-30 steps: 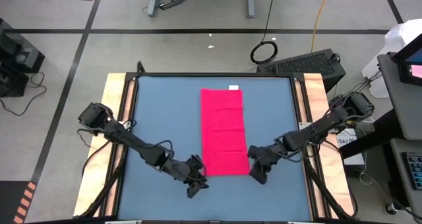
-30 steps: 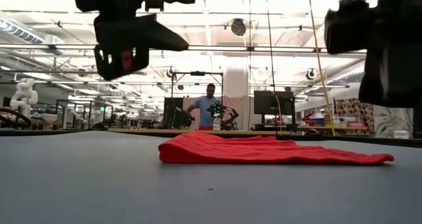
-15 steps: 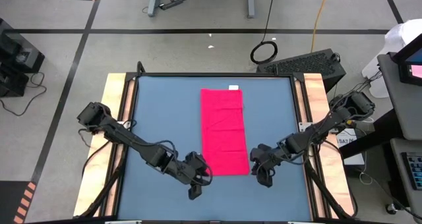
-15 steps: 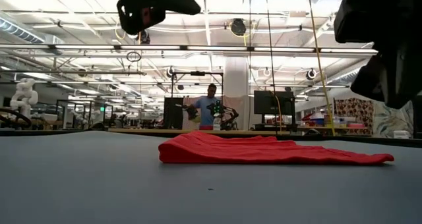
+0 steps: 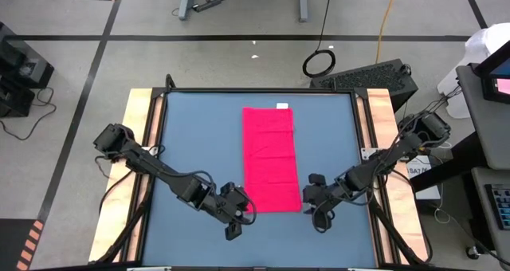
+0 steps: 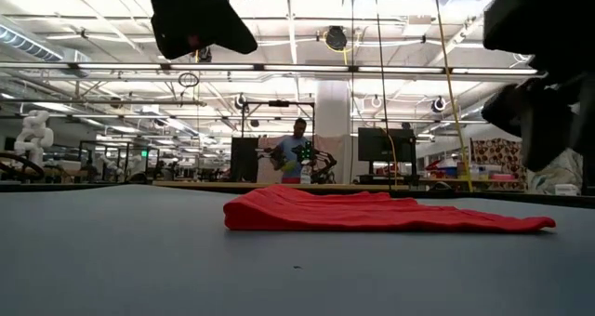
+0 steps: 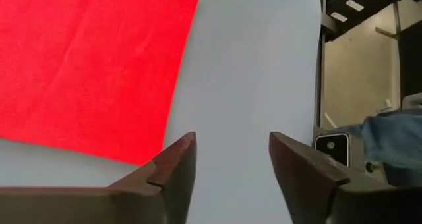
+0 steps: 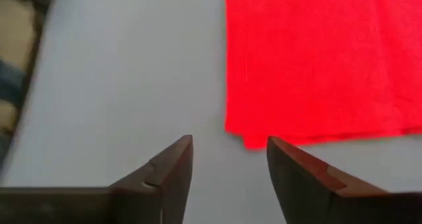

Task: Roll towel
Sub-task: Roll the red towel

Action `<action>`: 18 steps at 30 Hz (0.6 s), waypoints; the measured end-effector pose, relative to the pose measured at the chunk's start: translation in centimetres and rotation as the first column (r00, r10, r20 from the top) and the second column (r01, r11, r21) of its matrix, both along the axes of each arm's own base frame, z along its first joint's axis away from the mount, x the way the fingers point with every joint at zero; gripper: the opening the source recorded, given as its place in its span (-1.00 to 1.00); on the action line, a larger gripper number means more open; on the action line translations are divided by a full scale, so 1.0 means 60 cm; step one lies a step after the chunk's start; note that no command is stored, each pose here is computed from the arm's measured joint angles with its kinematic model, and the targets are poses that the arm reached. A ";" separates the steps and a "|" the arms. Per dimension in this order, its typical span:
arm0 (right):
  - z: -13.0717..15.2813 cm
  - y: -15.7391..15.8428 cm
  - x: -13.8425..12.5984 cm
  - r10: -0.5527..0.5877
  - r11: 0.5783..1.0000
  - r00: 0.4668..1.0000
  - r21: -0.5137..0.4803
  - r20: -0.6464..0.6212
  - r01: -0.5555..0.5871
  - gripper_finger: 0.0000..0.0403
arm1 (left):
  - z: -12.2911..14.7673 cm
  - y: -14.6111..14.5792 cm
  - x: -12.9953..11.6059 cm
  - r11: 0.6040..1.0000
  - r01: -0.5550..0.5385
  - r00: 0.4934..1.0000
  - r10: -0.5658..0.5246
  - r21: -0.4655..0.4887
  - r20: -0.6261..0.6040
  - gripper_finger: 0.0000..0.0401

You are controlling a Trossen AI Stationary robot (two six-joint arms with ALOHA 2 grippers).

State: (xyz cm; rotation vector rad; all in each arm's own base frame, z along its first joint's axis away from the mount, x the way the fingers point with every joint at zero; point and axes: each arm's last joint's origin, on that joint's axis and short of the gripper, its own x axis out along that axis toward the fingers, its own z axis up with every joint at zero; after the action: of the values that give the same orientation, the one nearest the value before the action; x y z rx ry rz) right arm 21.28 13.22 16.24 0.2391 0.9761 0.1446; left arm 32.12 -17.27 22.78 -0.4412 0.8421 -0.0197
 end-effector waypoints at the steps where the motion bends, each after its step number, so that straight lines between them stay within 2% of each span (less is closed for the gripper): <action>1: -0.001 -0.001 -0.001 0.025 0.999 1.000 -0.021 0.001 -0.025 -0.06 | -0.001 -0.001 0.000 1.000 0.000 1.000 0.000 0.000 -0.003 0.05; 6: 0.000 -0.001 0.000 0.093 0.994 0.995 -0.067 0.021 -0.091 -0.06 | -0.016 0.000 -0.006 1.000 -0.016 0.999 0.016 0.003 -0.033 0.39; 9: -0.004 0.001 0.002 0.112 0.991 0.993 -0.081 0.023 -0.110 -0.11 | -0.022 0.000 -0.011 0.999 -0.031 0.999 0.033 0.032 -0.041 0.52; 18: -0.032 0.015 0.020 0.172 0.980 0.984 -0.108 0.044 -0.166 -0.22 | -0.028 -0.003 -0.012 0.996 -0.081 0.995 0.082 0.031 -0.049 0.50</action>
State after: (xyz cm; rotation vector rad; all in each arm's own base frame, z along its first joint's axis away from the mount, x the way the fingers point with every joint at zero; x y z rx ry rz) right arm 22.46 14.09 14.31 0.0556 0.9480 0.2534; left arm 31.42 -17.43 21.12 -0.4501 0.8717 0.0788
